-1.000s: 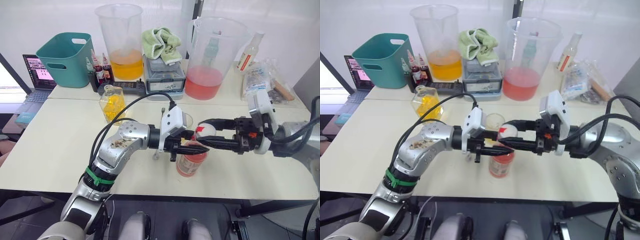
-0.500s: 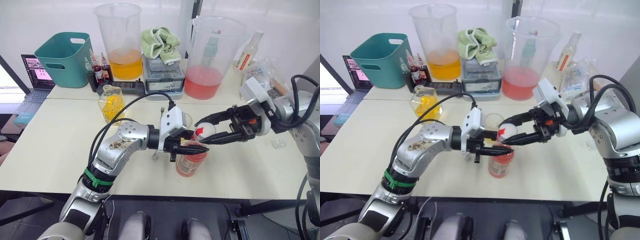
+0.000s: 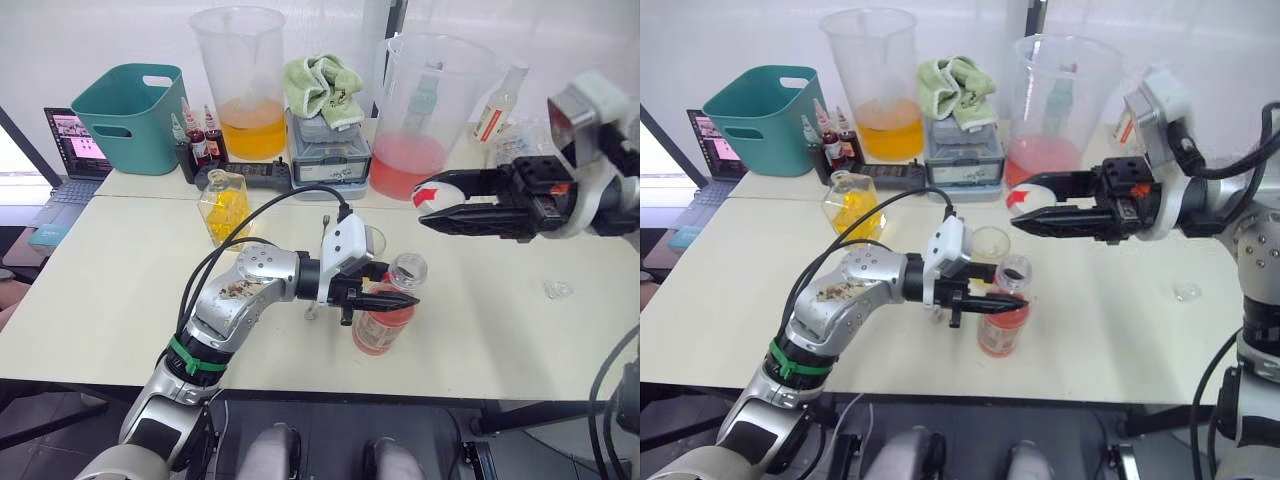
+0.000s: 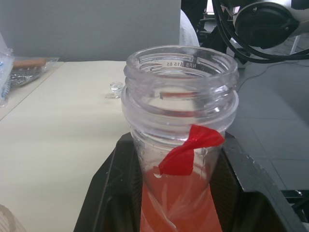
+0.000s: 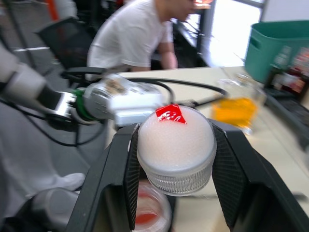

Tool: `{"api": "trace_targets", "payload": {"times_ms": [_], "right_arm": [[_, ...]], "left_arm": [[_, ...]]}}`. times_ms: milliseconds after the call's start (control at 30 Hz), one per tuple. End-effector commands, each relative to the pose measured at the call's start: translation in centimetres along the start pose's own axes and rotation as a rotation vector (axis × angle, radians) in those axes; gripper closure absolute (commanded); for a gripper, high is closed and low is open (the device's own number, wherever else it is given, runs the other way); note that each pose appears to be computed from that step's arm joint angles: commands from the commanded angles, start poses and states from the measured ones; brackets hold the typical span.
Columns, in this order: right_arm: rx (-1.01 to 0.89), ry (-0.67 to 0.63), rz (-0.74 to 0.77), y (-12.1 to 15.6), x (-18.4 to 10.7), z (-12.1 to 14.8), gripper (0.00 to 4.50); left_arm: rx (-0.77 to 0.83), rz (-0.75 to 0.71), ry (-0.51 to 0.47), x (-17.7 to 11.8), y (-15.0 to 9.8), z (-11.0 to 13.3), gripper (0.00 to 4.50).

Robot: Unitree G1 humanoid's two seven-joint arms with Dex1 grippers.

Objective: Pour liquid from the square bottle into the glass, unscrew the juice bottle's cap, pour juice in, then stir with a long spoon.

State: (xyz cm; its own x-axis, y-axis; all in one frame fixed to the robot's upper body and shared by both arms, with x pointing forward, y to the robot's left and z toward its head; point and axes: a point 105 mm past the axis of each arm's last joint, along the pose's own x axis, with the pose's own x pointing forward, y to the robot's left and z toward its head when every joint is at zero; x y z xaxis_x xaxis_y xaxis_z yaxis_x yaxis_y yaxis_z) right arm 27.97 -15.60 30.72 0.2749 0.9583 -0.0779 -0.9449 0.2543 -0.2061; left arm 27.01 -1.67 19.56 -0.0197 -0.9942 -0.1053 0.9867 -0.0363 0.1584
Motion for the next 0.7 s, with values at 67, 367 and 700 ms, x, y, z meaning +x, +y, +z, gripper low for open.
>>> {"api": "trace_targets", "payload": {"times_ms": [67, 367, 700], "right_arm": [[-0.091, 0.041, -0.412, -4.4, -4.6, -1.3, 2.92], [0.086, 0.132, -0.967, -7.2, -10.4, -9.7, 2.92], [0.254, 0.126, -1.268, -7.1, -10.3, -16.8, 2.92]], "left_arm": [[-0.031, -0.019, 0.032, 0.6, -0.6, -1.4, 2.99], [-0.012, 0.059, -0.002, -0.3, 0.7, 0.0, 2.99], [0.005, 0.113, -0.022, -1.0, 0.9, 2.1, 2.99]]}}
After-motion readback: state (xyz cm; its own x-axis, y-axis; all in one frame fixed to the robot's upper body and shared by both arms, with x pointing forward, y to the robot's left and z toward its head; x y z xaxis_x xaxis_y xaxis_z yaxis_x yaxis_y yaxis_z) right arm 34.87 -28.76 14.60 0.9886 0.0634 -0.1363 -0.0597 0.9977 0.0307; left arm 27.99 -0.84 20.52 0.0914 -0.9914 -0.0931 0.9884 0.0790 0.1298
